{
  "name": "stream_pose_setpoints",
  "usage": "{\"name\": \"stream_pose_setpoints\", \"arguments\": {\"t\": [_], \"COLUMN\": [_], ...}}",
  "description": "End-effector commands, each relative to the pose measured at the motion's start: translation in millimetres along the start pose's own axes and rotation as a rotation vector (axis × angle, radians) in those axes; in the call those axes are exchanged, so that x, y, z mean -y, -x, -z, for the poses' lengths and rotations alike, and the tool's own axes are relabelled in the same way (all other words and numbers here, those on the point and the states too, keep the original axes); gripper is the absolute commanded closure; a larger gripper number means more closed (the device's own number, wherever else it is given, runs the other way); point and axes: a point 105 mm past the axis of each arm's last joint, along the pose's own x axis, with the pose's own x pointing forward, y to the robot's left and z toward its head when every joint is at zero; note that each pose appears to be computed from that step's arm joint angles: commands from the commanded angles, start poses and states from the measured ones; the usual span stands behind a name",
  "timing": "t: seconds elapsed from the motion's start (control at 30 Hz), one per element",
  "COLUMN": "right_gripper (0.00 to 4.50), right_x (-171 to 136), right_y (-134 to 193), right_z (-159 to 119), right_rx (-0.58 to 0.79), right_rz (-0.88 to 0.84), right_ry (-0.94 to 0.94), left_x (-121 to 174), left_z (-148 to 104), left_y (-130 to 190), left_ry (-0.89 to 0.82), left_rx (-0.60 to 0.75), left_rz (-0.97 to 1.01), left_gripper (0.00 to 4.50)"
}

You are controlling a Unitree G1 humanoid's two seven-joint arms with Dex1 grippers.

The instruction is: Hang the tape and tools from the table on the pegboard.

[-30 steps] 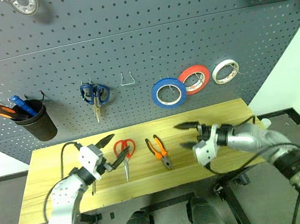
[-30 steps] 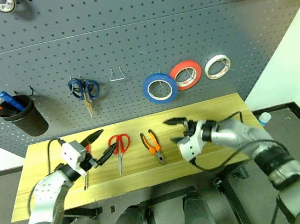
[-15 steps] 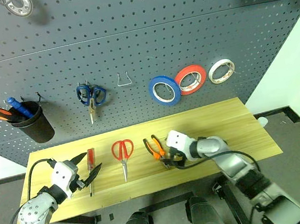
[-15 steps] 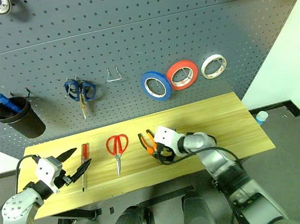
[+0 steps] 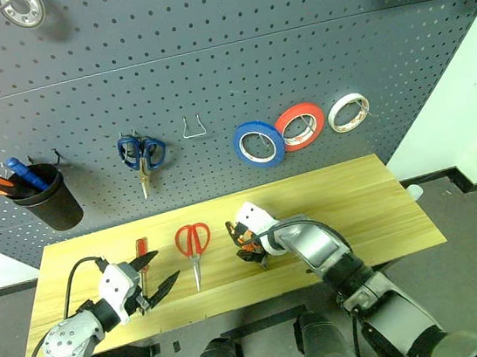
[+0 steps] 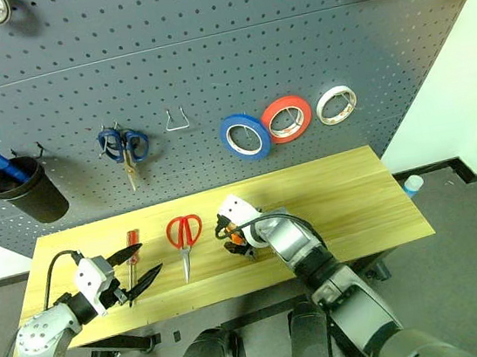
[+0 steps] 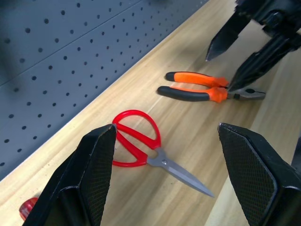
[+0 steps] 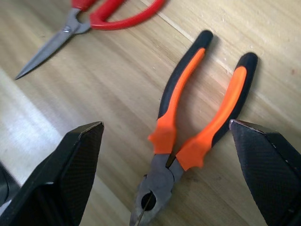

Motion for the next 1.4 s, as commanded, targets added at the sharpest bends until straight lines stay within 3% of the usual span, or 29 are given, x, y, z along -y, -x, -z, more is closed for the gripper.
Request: {"name": "stream_pose_setpoints", "arguments": {"t": [0.03, 0.43, 1.07, 1.17, 1.33, 1.4], "right_gripper": [0.03, 0.03, 0.03, 0.62, 2.36, 2.41], "right_x": [2.2, -13.0, -13.5, -14.9, -17.0, -17.4], "right_y": [-3.8, -16.1, -30.6, -31.6, -32.1, -32.1], "right_z": [-9.6, -18.0, -0.3, 0.9, 2.7, 3.0], "right_rx": [-0.002, 0.002, -0.078, -0.086, -0.098, -0.098], "right_rz": [0.028, 0.075, 0.141, 0.131, 0.109, 0.103], "right_ry": [-0.059, -0.141, -0.271, -0.261, -0.252, -0.248], "left_x": [2.4, 14.7, 19.9, 20.9, 21.5, 20.4], "left_z": [-8.3, -3.5, 5.7, 6.5, 6.6, 5.8], "left_y": [-0.4, 10.3, 18.1, 17.0, 16.3, 16.0], "left_ry": [-0.007, -0.010, 0.022, 0.023, 0.022, 0.021], "left_rx": [0.027, -0.039, -0.056, -0.052, -0.048, -0.046], "left_rz": [0.030, 0.136, 0.137, 0.135, 0.131, 0.127], "left_gripper": [0.89, 0.89, 0.89, 0.89, 0.89, 0.89]}}
